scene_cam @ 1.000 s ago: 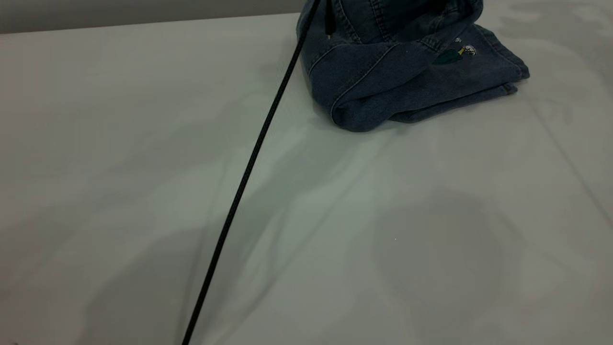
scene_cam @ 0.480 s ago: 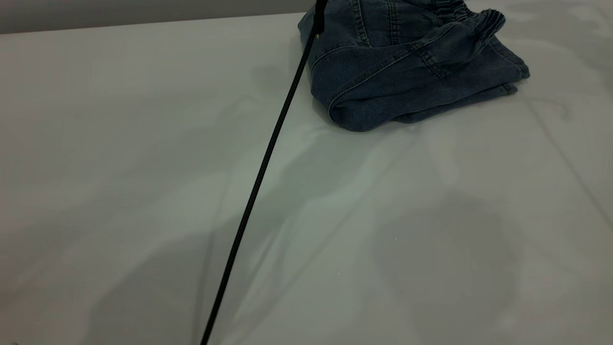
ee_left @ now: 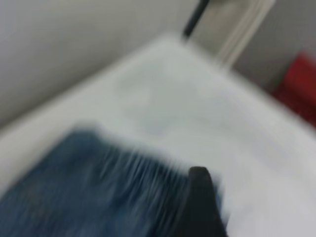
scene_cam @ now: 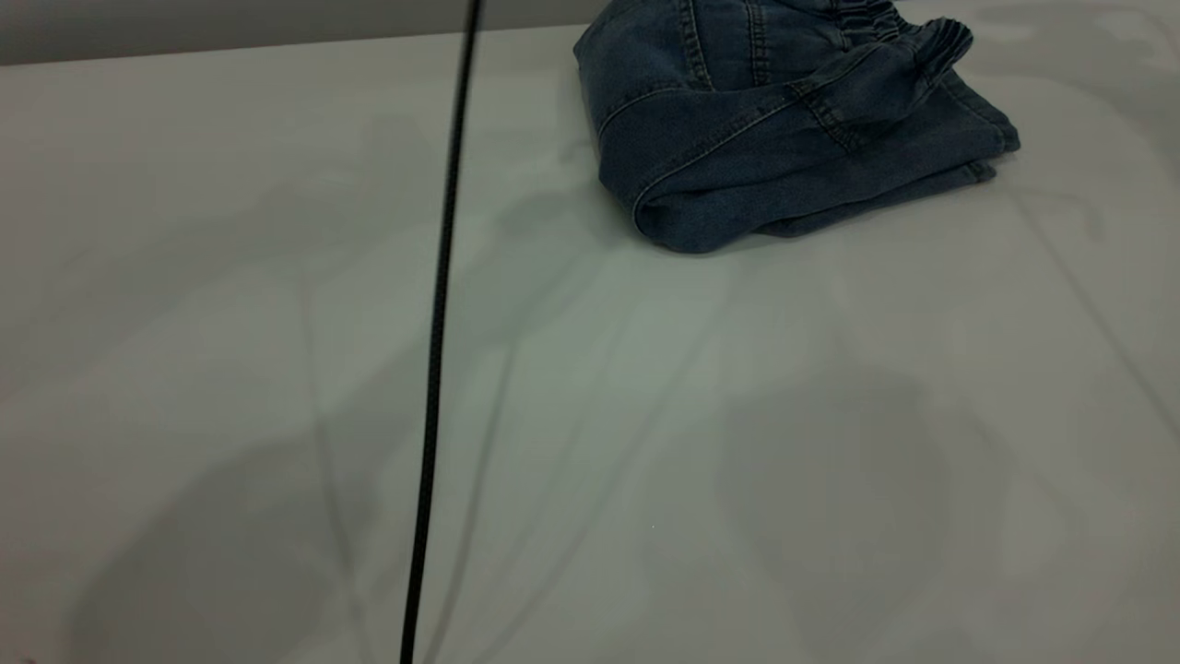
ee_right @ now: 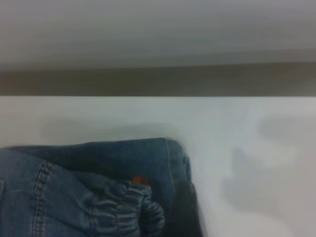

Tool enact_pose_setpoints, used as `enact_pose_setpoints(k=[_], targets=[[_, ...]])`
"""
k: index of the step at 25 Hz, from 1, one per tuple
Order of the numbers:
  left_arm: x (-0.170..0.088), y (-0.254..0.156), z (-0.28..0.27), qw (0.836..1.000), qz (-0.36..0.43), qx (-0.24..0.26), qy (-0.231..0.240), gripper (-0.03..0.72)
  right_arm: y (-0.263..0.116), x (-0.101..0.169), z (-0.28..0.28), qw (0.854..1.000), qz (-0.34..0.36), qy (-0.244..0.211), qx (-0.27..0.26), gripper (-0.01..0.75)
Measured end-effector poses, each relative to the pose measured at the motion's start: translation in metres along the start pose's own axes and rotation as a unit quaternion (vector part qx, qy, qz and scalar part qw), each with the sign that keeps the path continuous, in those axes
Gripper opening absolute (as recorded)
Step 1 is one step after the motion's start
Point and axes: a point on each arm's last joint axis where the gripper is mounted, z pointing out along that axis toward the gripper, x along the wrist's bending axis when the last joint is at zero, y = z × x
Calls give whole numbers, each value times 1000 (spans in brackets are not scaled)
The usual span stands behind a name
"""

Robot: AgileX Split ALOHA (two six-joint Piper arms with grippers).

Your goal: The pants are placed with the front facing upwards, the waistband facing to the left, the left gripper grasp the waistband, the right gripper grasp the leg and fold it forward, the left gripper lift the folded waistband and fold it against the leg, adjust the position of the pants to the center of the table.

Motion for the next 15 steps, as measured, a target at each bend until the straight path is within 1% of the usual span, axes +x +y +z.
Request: enact_pose_setpoints(k=[2,4,6,8,11,13,15], targets=[[4,-11,-1,998,-8,65,17,512,0,0,0,1000,0,1,0,549],[5,-21,-1,992,-9,120,48,512,0,0,0,1000,1,2,0,549],[10,-27,-1,985,-13,147,89,512,0,1,0,1000,1,4,-1,549],[16,-32,0,979,-7,159,127,512,0,4,1,1000,2,10,-1,549],[29,-38,8,974,10,149,170,512,0,9,2,1000,1,18,0,549],[35,-45,16,973,18,142,183,512,0,9,2,1000,2,17,0,549],[41,-54,25,972,18,147,185,512,0,8,2,1000,2,16,0,549]])
